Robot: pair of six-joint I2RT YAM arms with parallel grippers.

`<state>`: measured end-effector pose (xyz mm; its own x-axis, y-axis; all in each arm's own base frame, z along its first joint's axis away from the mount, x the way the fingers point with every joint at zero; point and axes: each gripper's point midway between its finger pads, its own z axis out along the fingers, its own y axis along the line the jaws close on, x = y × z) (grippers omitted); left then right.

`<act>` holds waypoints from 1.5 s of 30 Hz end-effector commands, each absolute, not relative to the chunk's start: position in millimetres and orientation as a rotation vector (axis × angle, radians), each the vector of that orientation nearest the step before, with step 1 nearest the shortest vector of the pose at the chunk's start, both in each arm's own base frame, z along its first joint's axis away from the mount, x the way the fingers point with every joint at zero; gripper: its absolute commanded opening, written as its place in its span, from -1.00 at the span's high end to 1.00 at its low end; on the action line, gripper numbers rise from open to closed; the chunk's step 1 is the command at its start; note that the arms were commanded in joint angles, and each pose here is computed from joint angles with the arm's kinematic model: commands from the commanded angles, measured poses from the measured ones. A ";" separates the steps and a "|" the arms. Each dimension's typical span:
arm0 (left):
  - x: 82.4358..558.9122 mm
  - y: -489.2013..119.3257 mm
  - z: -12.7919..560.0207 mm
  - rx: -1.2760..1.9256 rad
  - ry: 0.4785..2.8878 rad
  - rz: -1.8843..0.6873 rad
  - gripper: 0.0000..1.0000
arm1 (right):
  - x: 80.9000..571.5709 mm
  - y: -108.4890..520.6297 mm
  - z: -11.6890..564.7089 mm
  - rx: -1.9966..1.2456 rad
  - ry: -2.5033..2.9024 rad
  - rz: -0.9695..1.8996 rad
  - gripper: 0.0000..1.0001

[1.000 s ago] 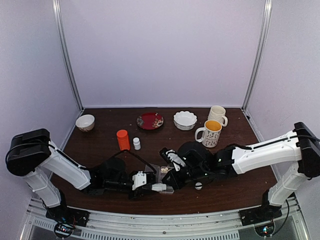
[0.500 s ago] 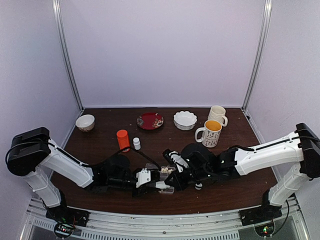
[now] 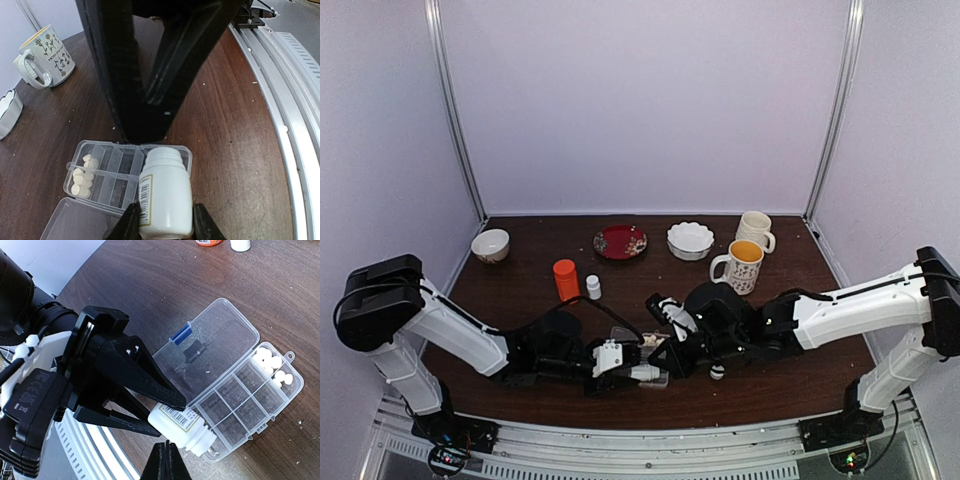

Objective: Sort the pills into containers
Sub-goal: Pour the pill into the compartment of the pill container.

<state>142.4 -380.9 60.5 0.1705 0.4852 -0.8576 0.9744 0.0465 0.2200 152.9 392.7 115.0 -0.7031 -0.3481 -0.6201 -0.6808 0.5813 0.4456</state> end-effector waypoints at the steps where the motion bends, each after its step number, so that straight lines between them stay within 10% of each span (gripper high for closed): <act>1: 143.9 -386.8 66.0 1.552 1.407 -0.706 1.00 | 155.0 395.7 119.6 -0.815 2.321 0.965 1.00; 45: 140.8 -382.8 60.9 1.549 1.383 -0.713 1.00 | 152.9 396.7 118.6 -0.792 2.361 0.905 1.00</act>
